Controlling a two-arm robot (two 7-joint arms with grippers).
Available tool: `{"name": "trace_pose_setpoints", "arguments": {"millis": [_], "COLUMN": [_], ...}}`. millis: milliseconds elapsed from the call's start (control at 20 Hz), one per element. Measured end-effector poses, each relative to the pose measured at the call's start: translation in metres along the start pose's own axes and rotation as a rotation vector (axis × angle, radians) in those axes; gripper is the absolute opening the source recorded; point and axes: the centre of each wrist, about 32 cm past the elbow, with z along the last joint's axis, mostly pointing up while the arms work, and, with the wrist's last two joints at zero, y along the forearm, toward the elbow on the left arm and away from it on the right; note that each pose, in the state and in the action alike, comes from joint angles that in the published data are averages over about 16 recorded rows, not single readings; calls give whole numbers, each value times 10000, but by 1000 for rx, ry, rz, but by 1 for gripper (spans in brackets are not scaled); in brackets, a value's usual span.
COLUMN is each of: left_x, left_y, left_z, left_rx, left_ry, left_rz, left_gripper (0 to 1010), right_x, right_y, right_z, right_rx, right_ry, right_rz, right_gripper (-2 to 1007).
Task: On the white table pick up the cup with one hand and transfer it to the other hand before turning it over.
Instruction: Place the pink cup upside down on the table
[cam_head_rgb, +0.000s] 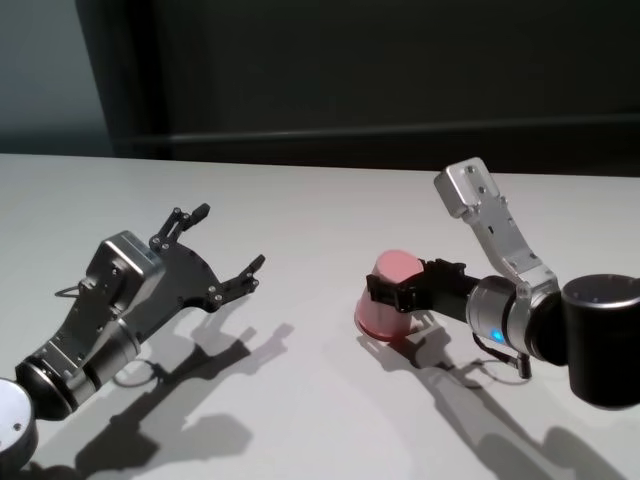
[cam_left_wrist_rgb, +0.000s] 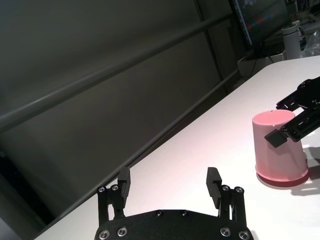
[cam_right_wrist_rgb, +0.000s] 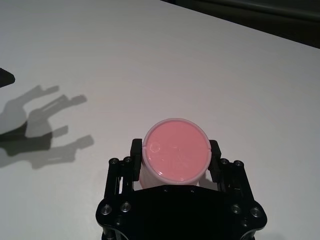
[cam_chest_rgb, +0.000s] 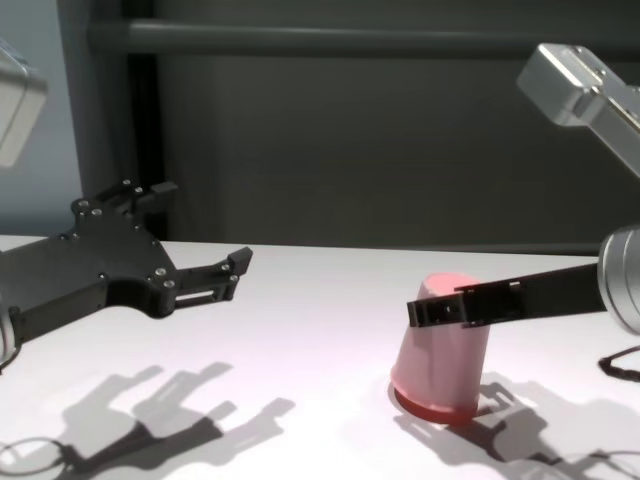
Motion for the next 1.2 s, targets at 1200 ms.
{"name": "trace_pose_setpoints", "arguments": {"millis": [1200], "left_x": [0], "left_y": [0], "left_z": [0], "left_rx": [0], "left_ry": [0], "left_rz": [0], "left_gripper": [1001], "right_x": [15], "right_y": [22], "right_z": [-49], "right_rx": [-30], "right_ry": [17], "right_rz": [1], "right_gripper": [892]}}
